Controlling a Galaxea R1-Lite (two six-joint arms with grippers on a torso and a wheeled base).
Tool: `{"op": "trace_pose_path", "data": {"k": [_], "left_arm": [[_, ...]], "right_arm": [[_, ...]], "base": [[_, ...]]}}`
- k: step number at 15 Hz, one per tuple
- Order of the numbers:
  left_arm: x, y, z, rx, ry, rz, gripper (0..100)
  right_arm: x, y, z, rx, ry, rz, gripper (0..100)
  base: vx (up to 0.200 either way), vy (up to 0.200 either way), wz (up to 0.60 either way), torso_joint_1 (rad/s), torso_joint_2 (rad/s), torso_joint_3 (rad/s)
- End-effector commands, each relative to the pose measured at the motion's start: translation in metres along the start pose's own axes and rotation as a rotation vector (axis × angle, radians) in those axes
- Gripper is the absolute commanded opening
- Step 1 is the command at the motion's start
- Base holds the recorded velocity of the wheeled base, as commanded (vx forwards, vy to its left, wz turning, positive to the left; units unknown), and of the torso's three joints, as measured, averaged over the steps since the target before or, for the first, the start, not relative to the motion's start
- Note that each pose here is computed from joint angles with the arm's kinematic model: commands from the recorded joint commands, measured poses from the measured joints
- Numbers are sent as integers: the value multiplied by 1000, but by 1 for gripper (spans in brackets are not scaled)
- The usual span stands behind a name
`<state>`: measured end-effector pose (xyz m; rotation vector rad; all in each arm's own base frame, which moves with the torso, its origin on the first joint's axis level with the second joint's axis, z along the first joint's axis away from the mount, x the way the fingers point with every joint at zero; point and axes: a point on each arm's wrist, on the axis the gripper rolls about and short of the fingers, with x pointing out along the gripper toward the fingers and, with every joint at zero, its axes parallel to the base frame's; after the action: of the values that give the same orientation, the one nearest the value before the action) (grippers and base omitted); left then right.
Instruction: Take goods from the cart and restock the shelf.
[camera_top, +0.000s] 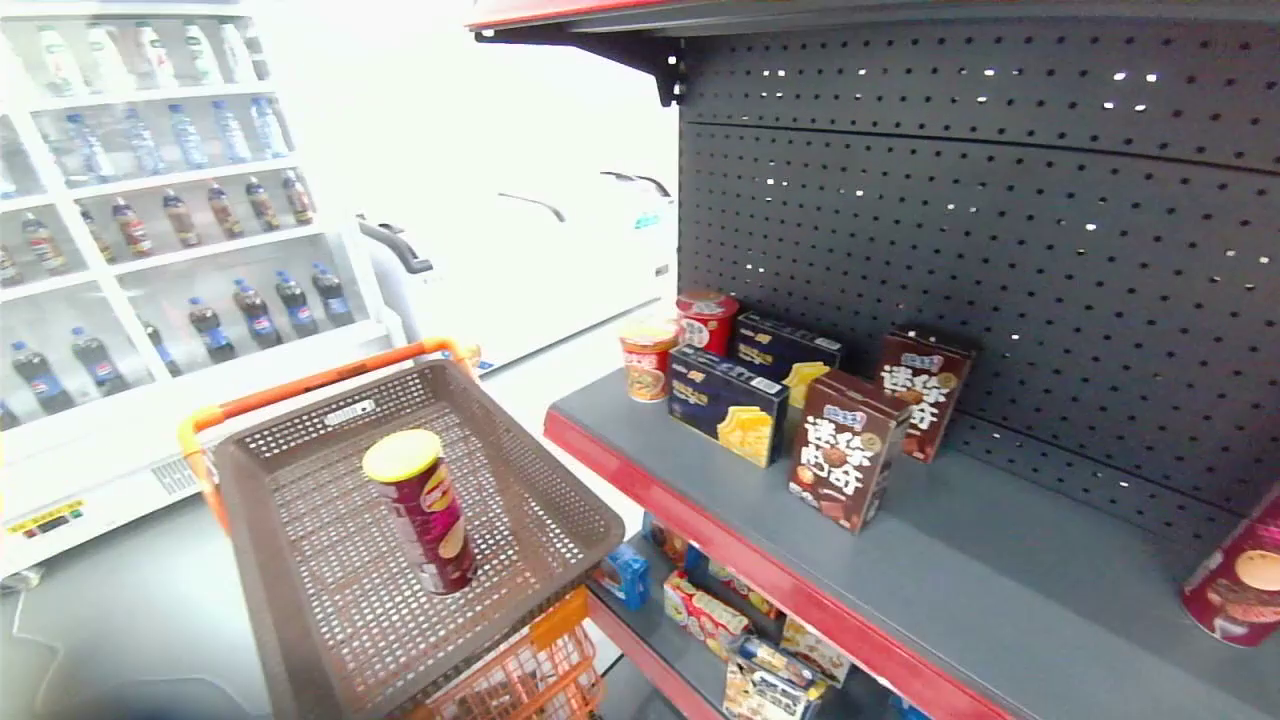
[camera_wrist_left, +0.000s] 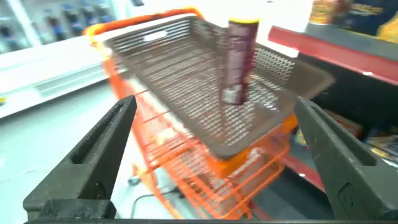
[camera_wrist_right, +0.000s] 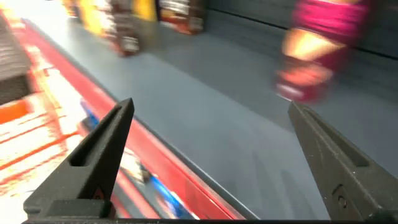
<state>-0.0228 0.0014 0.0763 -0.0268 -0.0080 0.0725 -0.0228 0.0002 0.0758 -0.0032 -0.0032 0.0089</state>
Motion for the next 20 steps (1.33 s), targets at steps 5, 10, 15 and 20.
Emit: {"op": "trace_pose_path", "data": {"k": [5, 10, 15, 20], "left_arm": [[-1, -3, 78, 20, 53, -29, 100], [58, -11, 132, 66, 223, -152, 100], [119, -27, 97, 71, 511, -332, 100], [206, -50, 55, 126, 540, -395, 100]], "right_arm": [[0, 0, 0, 3, 0, -1, 100], [0, 0, 0, 3, 0, -1, 100], [0, 0, 0, 3, 0, -1, 100], [0, 0, 0, 3, 0, -1, 100]], "base": [[0, 0, 0, 0, 0, 0], [0, 0, 0, 0, 0, 0], [0, 0, 0, 0, 0, 0], [0, 0, 0, 0, 0, 0]]}}
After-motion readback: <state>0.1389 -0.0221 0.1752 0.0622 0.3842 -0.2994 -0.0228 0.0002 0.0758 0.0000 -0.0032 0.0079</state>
